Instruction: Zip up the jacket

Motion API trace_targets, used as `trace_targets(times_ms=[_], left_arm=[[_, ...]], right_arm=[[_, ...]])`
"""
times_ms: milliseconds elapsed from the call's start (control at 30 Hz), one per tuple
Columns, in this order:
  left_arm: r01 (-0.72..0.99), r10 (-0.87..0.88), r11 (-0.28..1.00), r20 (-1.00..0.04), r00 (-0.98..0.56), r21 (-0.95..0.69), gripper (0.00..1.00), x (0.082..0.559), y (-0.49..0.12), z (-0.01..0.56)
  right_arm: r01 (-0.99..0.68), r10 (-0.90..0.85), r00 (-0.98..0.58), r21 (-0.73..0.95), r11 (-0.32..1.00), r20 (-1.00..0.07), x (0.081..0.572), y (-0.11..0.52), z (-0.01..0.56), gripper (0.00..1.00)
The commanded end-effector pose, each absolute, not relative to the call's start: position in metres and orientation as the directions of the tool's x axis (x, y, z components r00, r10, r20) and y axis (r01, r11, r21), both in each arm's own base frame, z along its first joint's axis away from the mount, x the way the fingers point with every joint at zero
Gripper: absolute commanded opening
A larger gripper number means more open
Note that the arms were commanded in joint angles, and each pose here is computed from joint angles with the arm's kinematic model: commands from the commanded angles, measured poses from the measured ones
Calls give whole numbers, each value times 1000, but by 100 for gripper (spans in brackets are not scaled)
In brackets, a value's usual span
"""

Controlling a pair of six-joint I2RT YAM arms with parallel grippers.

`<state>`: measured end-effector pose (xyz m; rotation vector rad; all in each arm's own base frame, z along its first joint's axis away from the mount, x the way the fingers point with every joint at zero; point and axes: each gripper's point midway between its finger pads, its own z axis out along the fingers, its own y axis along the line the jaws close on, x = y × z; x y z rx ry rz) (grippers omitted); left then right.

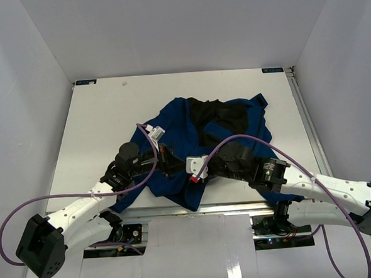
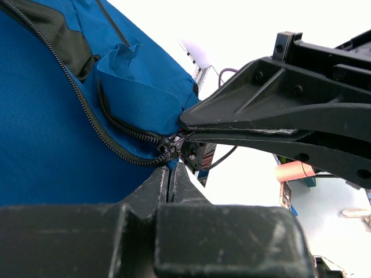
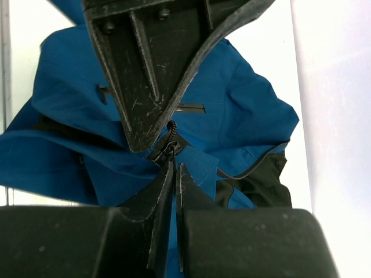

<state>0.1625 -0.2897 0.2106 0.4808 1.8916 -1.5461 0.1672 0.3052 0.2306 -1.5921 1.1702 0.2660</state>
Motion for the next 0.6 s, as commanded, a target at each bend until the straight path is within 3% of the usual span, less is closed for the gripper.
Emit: trace_targets(times_ms=[0,267,467,567], left_arm=[[635,50,143,-636,-770,-759,0,118,-291,200],[627,65,190,-627,-776,-756,0,122,-293,187],[634,64,193,-635,-770,-749,0,124,-294,189],[632,61,198,-634,-771,-749,0,126,-294,188]], right_arm=[[-669,-542,547,-722,175,-638,202,304,290,8],[-645,-574,560,-749,151,-597,214,302,301,8],[-716,-551,527,-687,122,-647,200,303,293,12],[-744,-554,513,-662,94,-656,197,307,277,8]])
